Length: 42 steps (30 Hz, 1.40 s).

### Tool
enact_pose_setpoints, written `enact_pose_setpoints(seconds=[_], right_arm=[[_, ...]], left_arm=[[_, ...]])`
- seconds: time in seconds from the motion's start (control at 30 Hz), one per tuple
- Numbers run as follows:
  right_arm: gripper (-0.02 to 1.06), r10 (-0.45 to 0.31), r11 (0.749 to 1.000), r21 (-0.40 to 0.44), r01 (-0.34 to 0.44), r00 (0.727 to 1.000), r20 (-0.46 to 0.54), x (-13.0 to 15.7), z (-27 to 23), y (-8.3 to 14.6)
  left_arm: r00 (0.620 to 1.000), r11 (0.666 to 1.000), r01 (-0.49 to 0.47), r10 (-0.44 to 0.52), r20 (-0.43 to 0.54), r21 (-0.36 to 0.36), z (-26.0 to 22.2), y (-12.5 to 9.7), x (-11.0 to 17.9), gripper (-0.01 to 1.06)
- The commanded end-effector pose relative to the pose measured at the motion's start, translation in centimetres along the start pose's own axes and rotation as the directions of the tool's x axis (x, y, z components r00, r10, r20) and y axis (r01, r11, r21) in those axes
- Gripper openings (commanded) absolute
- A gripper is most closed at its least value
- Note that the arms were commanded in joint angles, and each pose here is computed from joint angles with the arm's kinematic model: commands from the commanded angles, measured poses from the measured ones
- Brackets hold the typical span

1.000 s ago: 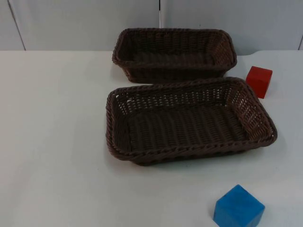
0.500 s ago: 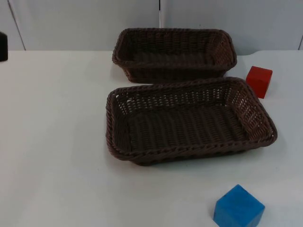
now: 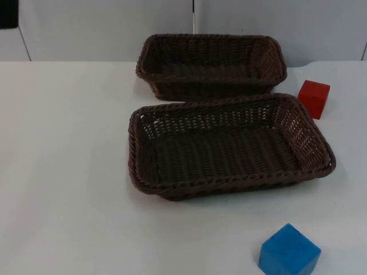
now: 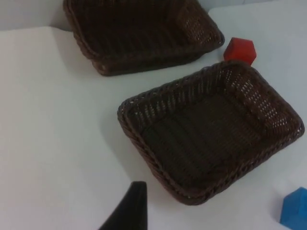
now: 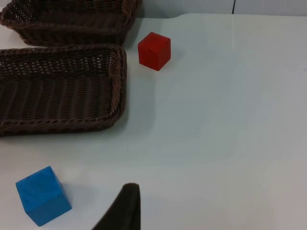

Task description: Pick up one cube with the left hand and place it into the upper basket. Pick up one cube with the right hand and place it into the lower basket.

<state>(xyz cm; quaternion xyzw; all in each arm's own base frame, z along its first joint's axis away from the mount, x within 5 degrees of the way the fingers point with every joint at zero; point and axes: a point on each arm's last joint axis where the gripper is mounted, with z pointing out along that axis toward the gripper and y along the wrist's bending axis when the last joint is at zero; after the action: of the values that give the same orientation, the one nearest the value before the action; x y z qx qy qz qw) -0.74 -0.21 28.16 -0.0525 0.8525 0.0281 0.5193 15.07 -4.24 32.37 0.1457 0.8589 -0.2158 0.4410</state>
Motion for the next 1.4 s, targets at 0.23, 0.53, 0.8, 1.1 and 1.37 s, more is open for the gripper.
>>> enact_pose_setpoints(seconds=[0.23,0.53,0.8,1.1,1.37], right_arm=[[1.05,0.005,1.000,0.005,-0.005,1.000,0.001,0.1,0.1,0.0],[1.05,0.005,1.000,0.005,-0.005,1.000,0.001,0.1,0.1,0.0],[1.05,0.005,1.000,0.005,-0.005,1.000,0.001,0.1,0.1,0.0],[1.05,0.005,1.000,0.005,-0.005,1.000,0.001,0.1,0.1,0.0],[1.05,0.005,1.000,0.005,-0.005,1.000,0.001,0.1,0.1,0.0]], left_arm=[[0.991,0.990,-0.078,0.090,-0.098,0.120,2.8,-1.6,0.2,1.05],[0.968,0.973,-0.178,0.200,-0.151,0.145,5.3,-4.3,0.9,1.05],[0.944,0.956,-0.216,0.256,-0.209,0.198,7.7,-6.4,2.1,1.05],[0.912,0.936,-0.246,0.311,-0.266,0.253,10.8,-8.8,3.9,0.98],[0.886,0.916,-0.270,0.357,-0.296,0.297,13.0,-10.9,5.7,0.98]])
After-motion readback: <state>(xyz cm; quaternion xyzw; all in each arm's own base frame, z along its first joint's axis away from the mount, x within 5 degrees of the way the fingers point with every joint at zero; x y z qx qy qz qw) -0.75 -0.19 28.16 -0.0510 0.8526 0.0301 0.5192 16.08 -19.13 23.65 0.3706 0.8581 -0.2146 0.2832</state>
